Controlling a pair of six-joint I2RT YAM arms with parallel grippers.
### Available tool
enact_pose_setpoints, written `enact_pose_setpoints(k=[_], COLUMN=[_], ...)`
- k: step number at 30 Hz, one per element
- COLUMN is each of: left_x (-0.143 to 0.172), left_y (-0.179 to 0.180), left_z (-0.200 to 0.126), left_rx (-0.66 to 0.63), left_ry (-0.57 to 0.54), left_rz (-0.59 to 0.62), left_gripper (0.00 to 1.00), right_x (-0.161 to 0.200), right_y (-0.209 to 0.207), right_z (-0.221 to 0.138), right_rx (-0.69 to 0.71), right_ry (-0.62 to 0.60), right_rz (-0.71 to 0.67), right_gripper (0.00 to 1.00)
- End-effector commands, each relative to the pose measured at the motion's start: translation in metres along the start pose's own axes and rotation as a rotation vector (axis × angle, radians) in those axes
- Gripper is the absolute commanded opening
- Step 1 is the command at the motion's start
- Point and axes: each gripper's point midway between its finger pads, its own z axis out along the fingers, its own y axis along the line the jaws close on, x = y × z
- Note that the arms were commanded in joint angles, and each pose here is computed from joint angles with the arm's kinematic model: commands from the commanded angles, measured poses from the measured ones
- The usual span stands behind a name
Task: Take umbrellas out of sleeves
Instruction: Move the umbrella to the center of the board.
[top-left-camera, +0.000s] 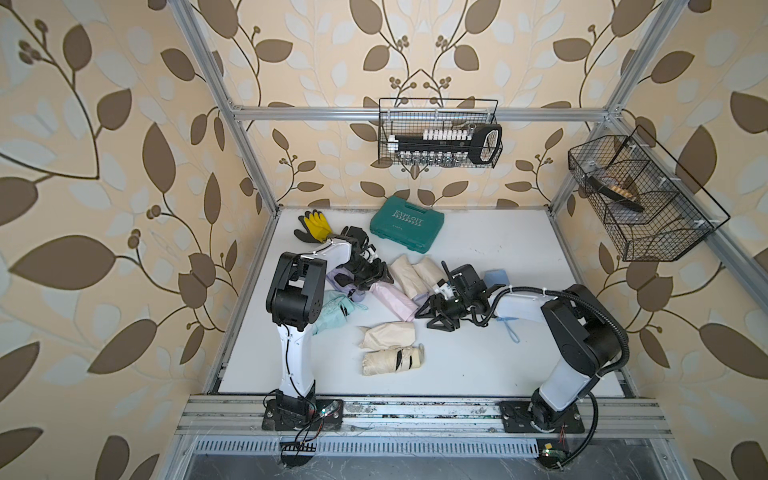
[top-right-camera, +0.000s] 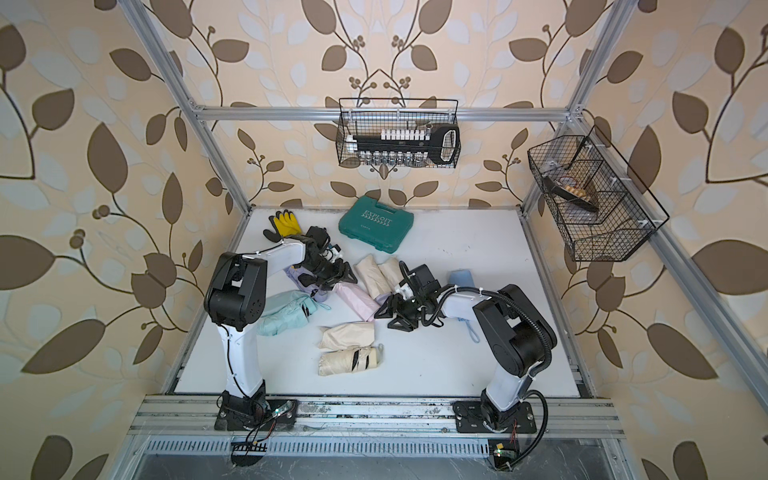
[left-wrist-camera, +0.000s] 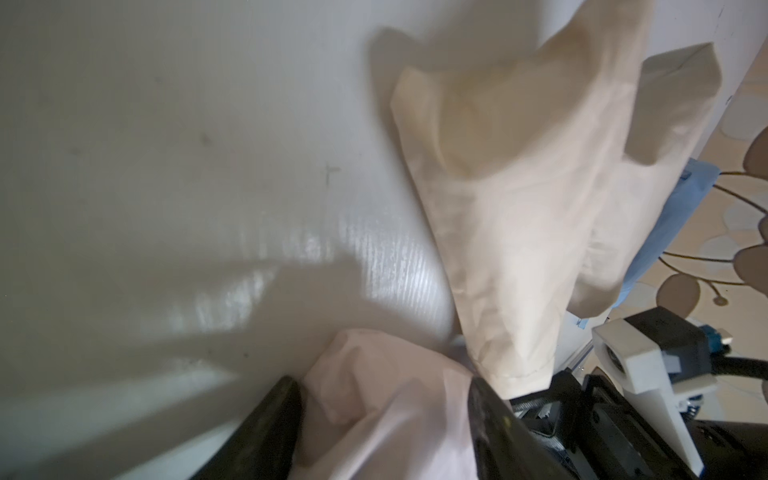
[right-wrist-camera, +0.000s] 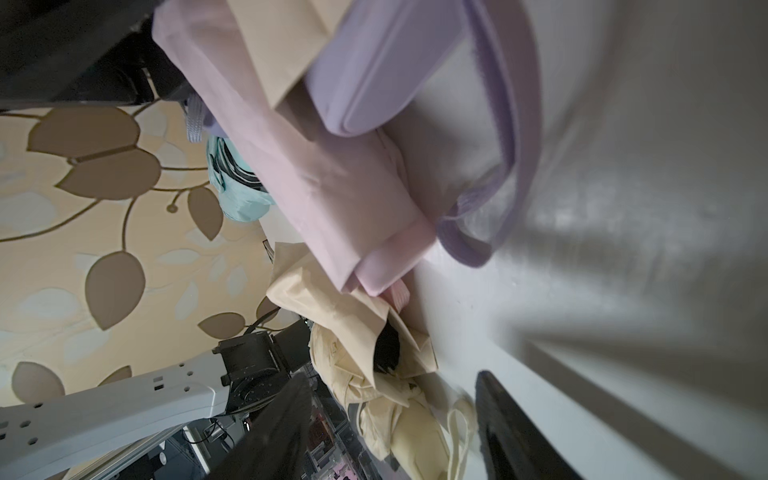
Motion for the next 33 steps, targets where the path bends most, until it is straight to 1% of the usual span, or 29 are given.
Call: enact_pose_setpoints(k=[1, 7, 11, 14, 15, 20, 21, 25, 28, 29, 31, 33], left_x=[0.020, 0.022, 0.021, 0.024, 0.026, 0.032, 0.032, 0.033, 0.034, 0.034, 0.035, 0.036], left_y=[0.004, 0.006, -0.005, -0.011, -0.010, -0.003, -0.002, -0.003, -0.007, -0.011, -0.020, -0.026], left_z=[-0.007, -0.011, -0.014, -0.012, -0.010, -0.004, -0.003, -0.002, -0.003, -0.004, -0.006, -0.008], left_rx=[-0.031, -0.020, 0.060, 0.106, 0.109, 0.095, 0.096, 0.108, 0.133, 0.155, 0.203, 0.227], left_ry=[0.047, 0.056, 0.068, 0.095, 0.101, 0.124, 0.130, 0.140, 0.146, 0.147, 0.150, 0.154], left_rz=[-0.010, -0.001, 0.005, -0.001, -0.005, -0.025, -0.028, -0.035, -0.039, -0.044, -0.049, -0.051], left_gripper=[0.65, 0.64, 0.62, 0.57, 0.53, 0.41, 0.40, 0.34, 0.34, 0.36, 0.44, 0.47], right_x=[-0.005, -0.003, -0.003, -0.006, -0.008, -0.016, -0.016, -0.013, -0.014, -0.015, -0.016, -0.020], right_y=[-0.004, -0.011, -0.009, -0.010, -0.011, -0.014, -0.016, -0.019, -0.022, -0.022, -0.020, -0.018], right_z=[0.005, 0.008, 0.008, 0.009, 0.009, 0.014, 0.014, 0.013, 0.013, 0.013, 0.014, 0.013], right_rx=[-0.018, -0.011, -0.015, -0.009, -0.006, 0.002, 0.005, 0.002, 0.004, 0.003, -0.003, -0.010], right_ry=[-0.036, -0.034, -0.031, -0.040, -0.048, -0.065, -0.067, -0.075, -0.075, -0.077, -0.083, -0.094], right_rz=[0.006, 0.022, 0.019, 0.018, 0.022, 0.023, 0.024, 0.026, 0.028, 0.028, 0.024, 0.016], right_gripper=[0.61, 0.60, 0.60, 0.60, 0.59, 0.50, 0.49, 0.48, 0.48, 0.48, 0.48, 0.48])
